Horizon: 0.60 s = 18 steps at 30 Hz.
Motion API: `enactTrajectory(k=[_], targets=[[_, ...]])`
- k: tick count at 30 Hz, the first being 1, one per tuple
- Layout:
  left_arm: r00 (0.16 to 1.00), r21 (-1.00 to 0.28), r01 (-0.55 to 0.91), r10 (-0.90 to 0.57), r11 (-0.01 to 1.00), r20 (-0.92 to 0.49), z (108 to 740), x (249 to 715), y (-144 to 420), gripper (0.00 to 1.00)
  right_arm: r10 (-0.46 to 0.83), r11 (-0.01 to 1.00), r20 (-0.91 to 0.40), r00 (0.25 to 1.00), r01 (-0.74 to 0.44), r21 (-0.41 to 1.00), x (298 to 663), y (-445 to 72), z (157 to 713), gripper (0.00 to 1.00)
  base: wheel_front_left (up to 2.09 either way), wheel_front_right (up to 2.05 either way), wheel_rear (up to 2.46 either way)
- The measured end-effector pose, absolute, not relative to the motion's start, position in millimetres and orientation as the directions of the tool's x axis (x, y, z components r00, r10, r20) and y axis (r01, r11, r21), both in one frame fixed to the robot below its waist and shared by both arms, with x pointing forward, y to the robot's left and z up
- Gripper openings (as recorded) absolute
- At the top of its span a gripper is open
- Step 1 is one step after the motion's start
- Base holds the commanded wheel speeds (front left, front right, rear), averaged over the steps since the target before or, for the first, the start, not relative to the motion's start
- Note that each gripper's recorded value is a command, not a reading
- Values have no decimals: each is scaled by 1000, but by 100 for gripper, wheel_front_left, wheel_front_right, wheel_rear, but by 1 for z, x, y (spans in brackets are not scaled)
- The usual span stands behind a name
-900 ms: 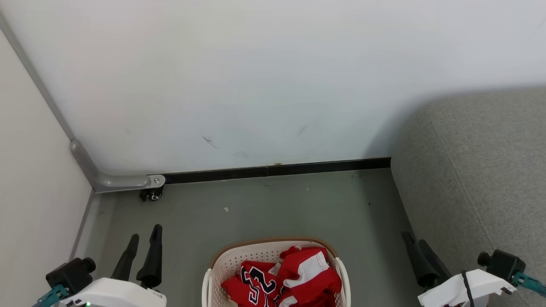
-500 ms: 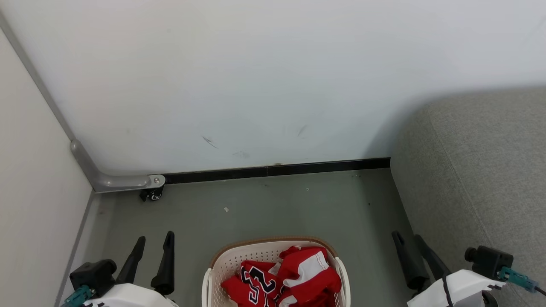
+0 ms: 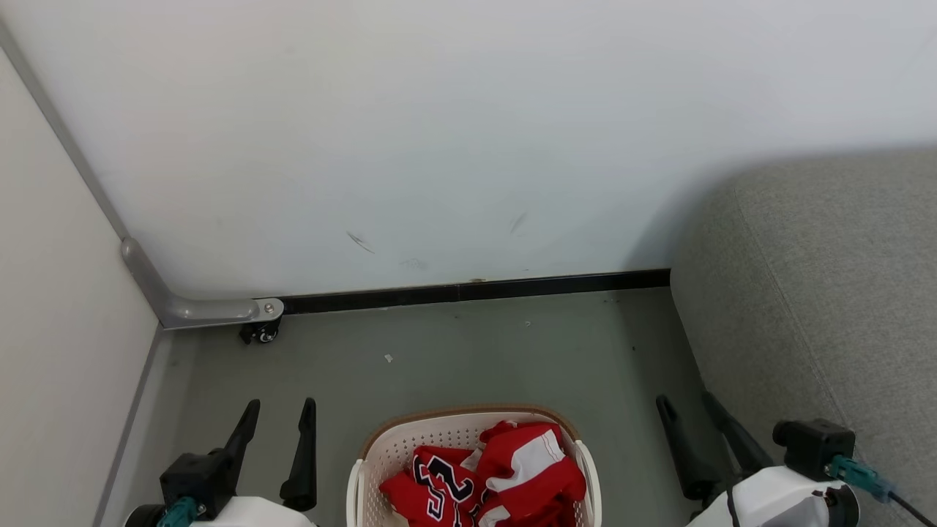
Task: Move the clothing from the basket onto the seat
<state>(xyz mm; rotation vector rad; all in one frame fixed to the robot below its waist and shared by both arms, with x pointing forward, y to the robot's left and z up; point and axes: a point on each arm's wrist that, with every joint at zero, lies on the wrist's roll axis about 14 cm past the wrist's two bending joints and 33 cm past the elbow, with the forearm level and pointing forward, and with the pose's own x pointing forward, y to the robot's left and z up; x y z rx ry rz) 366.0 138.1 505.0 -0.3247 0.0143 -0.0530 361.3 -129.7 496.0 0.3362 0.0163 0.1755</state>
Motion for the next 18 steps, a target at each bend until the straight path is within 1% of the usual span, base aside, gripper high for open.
enactTrajectory(k=[12,13,18], targets=[[999,-175,49,-44,983,32,506,360,135,100,223,962,61,973,-230,149,360,-119,506,100,0,0,0],[998,-156,48,-42,987,44,508,360,135,100,234,963,71,970,-241,118,360,-116,509,100,0,0,0],[997,-114,42,-34,993,69,512,360,135,100,254,964,96,962,-259,50,359,-112,515,100,0,0,0]])
